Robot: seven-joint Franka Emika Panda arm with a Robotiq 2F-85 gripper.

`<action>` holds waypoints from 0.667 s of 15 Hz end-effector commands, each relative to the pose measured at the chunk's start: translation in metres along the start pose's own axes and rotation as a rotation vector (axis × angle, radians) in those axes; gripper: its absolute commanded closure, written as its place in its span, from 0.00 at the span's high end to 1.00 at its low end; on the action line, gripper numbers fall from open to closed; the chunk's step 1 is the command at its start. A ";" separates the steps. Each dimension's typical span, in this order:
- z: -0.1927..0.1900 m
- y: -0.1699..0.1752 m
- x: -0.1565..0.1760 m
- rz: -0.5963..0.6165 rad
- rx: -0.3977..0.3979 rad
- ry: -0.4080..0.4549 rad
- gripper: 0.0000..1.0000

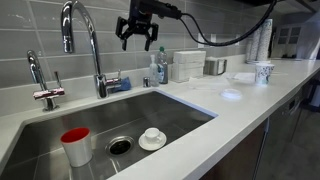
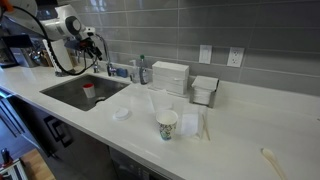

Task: Open the tap faucet

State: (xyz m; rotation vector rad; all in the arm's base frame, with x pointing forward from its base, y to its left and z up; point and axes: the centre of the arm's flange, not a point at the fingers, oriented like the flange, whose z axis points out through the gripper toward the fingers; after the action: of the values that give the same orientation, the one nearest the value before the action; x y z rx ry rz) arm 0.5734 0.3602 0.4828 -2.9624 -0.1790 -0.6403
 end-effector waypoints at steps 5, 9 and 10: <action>0.044 -0.021 0.026 -0.019 -0.009 0.022 1.00; 0.069 -0.027 0.040 -0.022 0.005 0.036 0.98; 0.074 -0.027 0.043 -0.025 0.003 0.043 0.87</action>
State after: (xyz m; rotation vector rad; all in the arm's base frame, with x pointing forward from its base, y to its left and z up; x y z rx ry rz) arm 0.6134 0.3888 0.4472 -2.9540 -0.1922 -0.6637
